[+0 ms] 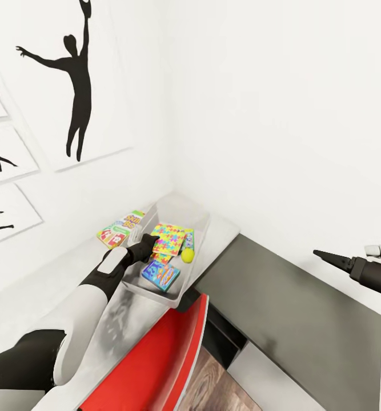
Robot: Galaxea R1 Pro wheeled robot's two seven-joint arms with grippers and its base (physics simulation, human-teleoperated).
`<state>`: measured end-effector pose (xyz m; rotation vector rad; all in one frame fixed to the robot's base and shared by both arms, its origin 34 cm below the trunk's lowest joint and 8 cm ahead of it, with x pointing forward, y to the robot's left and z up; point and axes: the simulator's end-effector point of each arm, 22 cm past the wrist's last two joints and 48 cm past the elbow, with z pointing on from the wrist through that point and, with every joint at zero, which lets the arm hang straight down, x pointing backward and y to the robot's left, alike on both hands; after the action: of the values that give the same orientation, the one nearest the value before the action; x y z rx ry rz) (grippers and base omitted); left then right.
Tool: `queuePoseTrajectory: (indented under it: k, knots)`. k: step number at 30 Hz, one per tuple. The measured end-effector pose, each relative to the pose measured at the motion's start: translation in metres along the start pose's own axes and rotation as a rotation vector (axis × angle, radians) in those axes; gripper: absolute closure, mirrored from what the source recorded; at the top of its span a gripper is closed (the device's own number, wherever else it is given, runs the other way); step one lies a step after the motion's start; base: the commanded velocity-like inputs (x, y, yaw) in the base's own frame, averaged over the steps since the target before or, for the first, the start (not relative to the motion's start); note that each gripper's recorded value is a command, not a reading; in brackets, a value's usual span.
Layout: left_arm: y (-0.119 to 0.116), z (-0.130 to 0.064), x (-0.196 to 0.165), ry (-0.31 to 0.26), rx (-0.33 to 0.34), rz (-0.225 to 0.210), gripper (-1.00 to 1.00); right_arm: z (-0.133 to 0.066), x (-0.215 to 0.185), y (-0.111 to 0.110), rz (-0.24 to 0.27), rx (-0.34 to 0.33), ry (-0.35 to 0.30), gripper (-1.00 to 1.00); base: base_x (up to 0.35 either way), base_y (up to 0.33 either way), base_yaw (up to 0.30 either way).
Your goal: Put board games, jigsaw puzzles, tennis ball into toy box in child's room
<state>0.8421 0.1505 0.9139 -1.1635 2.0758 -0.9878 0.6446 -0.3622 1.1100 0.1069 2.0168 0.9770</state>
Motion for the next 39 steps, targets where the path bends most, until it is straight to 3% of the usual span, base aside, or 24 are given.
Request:
queuePoseTrajectory:
  k: [15, 16, 30, 39]
  knots:
    - [0.002, 0.001, 0.000, 0.001, -0.002, -0.003, 1.00, 0.000, 0.000, -0.001, 0.001, 0.000, 0.001, -1.00, 0.000, 0.000, 0.000]
    - [0.002, 0.001, 0.000, 0.001, -0.002, -0.003, -1.00, 0.000, 0.000, -0.001, 0.001, 0.000, 0.001, -1.00, 0.000, 0.000, 0.000]
    - [0.004, 0.001, 0.002, 0.010, -0.011, -0.004, -1.00, 0.000, 0.000, -0.001, 0.001, 0.000, 0.000, -1.00, 0.000, 0.000, 0.000]
    - [0.007, 0.000, 0.014, 0.063, -0.004, -0.033, -1.00, -0.001, -0.001, -0.001, 0.000, 0.001, 0.000, -1.00, 0.000, 0.000, 0.000]
